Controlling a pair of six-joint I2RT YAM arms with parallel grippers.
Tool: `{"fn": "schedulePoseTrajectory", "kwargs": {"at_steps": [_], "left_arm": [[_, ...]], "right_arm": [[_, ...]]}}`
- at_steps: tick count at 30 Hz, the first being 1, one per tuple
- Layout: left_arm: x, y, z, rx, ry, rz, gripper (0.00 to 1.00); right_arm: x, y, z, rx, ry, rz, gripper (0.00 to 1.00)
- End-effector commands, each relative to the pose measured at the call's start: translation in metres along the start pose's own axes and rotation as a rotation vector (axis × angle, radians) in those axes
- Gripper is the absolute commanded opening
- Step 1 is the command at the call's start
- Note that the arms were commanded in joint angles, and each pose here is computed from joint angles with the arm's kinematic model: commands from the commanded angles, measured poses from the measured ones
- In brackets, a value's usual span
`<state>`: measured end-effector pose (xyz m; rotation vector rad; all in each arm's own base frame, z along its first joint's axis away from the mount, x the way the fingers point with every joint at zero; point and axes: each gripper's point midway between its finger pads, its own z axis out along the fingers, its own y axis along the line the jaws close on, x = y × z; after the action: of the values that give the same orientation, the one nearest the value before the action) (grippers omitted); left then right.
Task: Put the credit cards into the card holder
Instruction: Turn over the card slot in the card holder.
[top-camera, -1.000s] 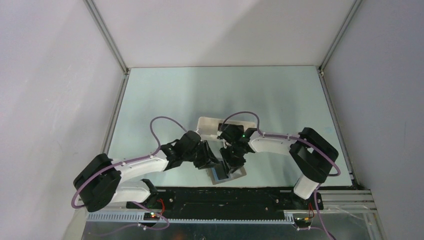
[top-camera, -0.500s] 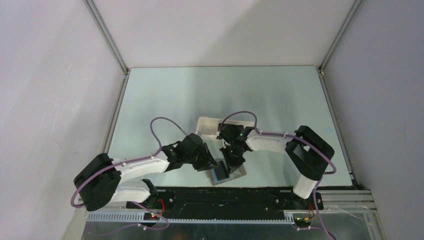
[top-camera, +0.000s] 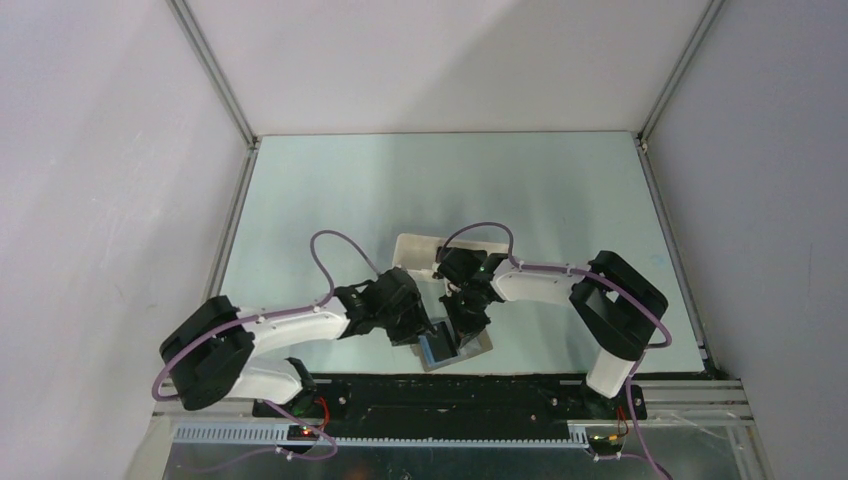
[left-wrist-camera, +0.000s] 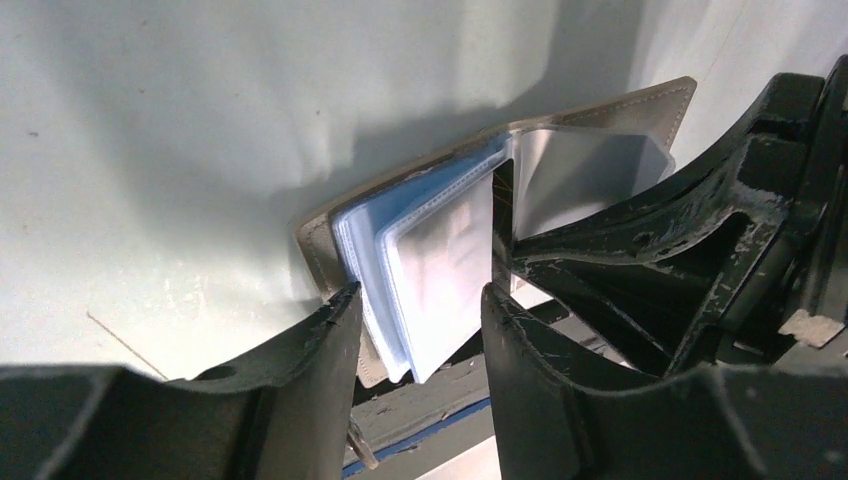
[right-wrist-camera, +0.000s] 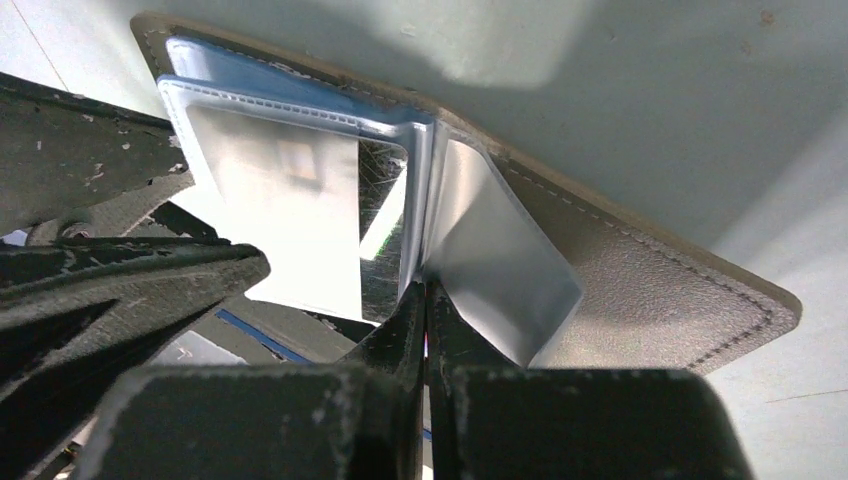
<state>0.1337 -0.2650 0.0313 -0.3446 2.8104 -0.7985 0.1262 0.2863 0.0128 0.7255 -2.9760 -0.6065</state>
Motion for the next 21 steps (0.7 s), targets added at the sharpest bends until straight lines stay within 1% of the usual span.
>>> {"fn": "schedulePoseTrajectory", "kwargs": {"at_steps": [1,5,8,10,15,18,21], "left_arm": [[-0.009,-0.015,0.001,-0.003,-0.03,0.028,0.51],[-0.012,-0.033,0.001,0.053,-0.032,0.054,0.48],[-0.014,-0.046,-0.003,0.098,-0.04,0.071,0.41],[-0.014,-0.05,-0.007,0.113,-0.043,0.077,0.4],[-0.014,-0.057,-0.018,0.152,-0.064,0.083,0.47],[-0.013,-0.059,-0.023,0.173,-0.06,0.085,0.47],[-0.01,-0.058,-0.018,0.162,-0.042,0.086,0.47]], "right_arm": [[0.005,-0.021,0.026,0.085,0.024,0.027,0.0],[0.007,-0.021,0.031,0.078,0.039,0.026,0.0],[0.008,-0.02,0.032,0.07,0.044,0.029,0.0],[0.008,-0.019,0.032,0.065,0.044,0.028,0.0],[0.007,-0.017,0.032,0.052,0.044,0.029,0.0],[0.007,-0.017,0.033,0.052,0.046,0.03,0.0],[0.007,-0.015,0.032,0.042,0.046,0.029,0.0]]}}
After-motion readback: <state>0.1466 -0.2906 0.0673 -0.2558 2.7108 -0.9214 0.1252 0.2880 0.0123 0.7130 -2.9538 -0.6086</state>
